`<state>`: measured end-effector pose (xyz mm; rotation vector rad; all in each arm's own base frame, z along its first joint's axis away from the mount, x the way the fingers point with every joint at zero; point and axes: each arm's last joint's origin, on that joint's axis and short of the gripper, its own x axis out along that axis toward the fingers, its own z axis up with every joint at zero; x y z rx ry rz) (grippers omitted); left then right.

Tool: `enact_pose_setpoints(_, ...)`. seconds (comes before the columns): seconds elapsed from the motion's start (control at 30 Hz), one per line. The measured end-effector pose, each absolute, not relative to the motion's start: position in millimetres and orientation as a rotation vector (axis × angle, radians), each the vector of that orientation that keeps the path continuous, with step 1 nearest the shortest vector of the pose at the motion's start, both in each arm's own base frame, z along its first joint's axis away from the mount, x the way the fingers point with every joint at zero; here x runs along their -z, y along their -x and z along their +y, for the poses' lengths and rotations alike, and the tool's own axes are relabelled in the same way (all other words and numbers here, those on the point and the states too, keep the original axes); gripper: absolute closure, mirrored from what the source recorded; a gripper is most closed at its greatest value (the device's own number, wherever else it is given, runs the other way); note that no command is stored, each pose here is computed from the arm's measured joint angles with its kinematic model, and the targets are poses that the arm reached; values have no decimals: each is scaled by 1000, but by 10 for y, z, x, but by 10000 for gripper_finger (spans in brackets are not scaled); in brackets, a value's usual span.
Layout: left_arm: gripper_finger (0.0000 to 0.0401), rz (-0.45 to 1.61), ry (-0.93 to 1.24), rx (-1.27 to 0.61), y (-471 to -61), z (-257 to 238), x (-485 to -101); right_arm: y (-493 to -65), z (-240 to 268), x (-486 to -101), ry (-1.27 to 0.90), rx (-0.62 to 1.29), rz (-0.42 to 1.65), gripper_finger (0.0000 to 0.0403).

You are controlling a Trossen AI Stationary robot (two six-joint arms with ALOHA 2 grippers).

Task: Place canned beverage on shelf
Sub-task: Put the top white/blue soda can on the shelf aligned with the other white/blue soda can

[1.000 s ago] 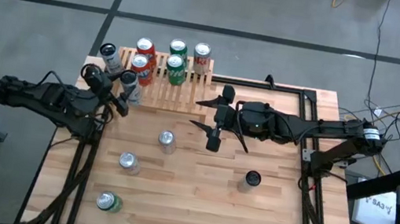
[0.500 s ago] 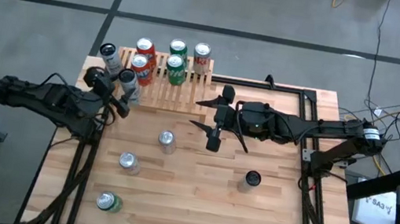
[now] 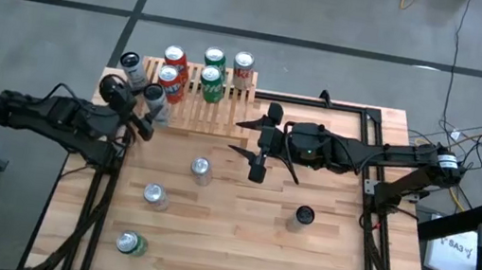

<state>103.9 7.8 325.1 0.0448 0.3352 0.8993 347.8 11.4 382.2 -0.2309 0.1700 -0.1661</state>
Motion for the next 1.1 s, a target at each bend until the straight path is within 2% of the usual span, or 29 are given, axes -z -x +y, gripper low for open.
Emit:
enact_pose_setpoints(0.23, 89, 316, -17, -870, -943, 89, -3484, -3479, 113, -3821, 218, 167, 169, 145)
enact_pose_setpoints(0.5, 105, 280, 42, -789, -898, 82, -3699, -3579, 118, -3722, 219, 167, 183, 172)
enact_pose_setpoints(0.63, 150, 327, 65, -706, -1008, 46, -3671, -3650, 104, -3659, 222, 171, 185, 193)
enact_pose_setpoints(0.93, 300, 392, 123, -654, -1199, -3, -3656, -3674, 38, -3635, 224, 189, 190, 251)
enact_pose_setpoints(1.1, 354, 422, 122, -656, -1200, -4, -3720, -3672, 39, -3622, 234, 186, 205, 278)
